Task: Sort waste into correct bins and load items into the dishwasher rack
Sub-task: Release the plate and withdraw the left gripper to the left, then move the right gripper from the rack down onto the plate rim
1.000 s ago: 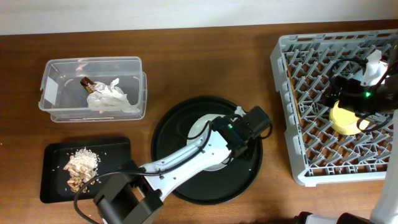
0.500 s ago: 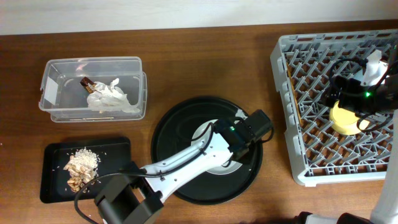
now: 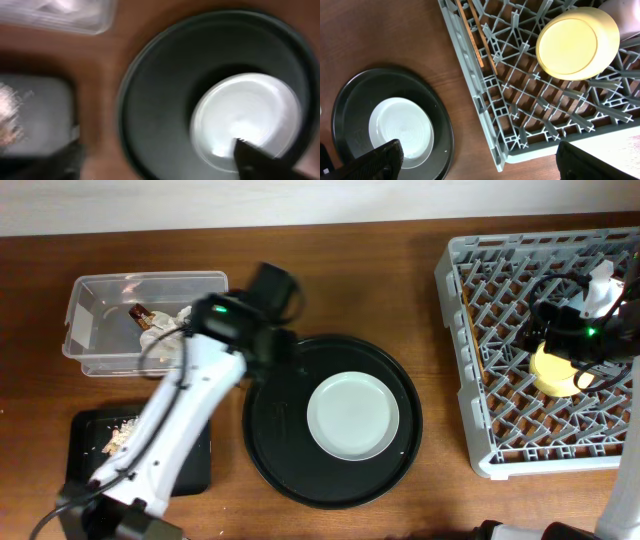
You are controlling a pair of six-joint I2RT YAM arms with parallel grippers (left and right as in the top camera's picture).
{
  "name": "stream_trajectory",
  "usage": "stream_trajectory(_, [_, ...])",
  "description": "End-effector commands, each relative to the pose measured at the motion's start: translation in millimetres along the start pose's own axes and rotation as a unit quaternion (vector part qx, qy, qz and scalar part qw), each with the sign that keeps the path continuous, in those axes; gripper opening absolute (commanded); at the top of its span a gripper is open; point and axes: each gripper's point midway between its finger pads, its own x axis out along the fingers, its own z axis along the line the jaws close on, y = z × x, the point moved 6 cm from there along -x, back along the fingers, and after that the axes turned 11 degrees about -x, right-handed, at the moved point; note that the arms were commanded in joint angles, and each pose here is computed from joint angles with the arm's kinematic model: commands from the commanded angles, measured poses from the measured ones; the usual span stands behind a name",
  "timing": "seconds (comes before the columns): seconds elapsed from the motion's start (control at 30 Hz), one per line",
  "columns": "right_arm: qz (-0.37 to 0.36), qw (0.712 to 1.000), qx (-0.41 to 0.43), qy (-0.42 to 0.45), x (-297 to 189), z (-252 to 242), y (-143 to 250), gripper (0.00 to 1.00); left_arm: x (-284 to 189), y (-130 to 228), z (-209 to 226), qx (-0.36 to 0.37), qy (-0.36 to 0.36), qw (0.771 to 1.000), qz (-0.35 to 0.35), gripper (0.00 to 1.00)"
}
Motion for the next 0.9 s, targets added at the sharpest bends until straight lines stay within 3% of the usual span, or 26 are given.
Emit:
stream_trajectory(0.0, [0.002, 1.000, 0.001, 0.007, 0, -3, 0, 0.99, -2, -17, 43, -0.052, -0.052, 0.997, 0.007, 0.99])
stream_trajectory(0.17, [0.002, 1.000, 0.001, 0.007, 0, -3, 0, 0.98, -2, -28, 83, -0.106, -0.091, 0.990, 0.021, 0.99])
stream_trajectory(0.43, [0.000, 1.000, 0.004, 0.003, 0, -2, 0, 0.98, -2, -32, 89, -0.118, -0.093, 0.988, 0.021, 0.99])
stream_trajectory(0.6, [0.003, 0.998, 0.026, -0.059, 0, 12, 1, 0.99, -2, -32, 89, -0.118, -0.093, 0.988, 0.021, 0.99])
stream_trajectory(0.7, [-0.005, 0.987, 0.026, -0.160, -4, 35, -1, 0.99, -2, -32, 89, -0.118, -0.093, 0.988, 0.021, 0.99])
stream_trajectory(0.77, [0.029, 0.983, 0.011, -0.180, 1, 51, 9, 0.99, -2, -32, 89, -0.118, -0.093, 0.988, 0.021, 0.99])
stream_trajectory(0.87, [0.102, 0.986, -0.034, -0.128, 30, 63, 31, 0.99, -2, -32, 89, -0.119, -0.093, 0.988, 0.020, 0.99])
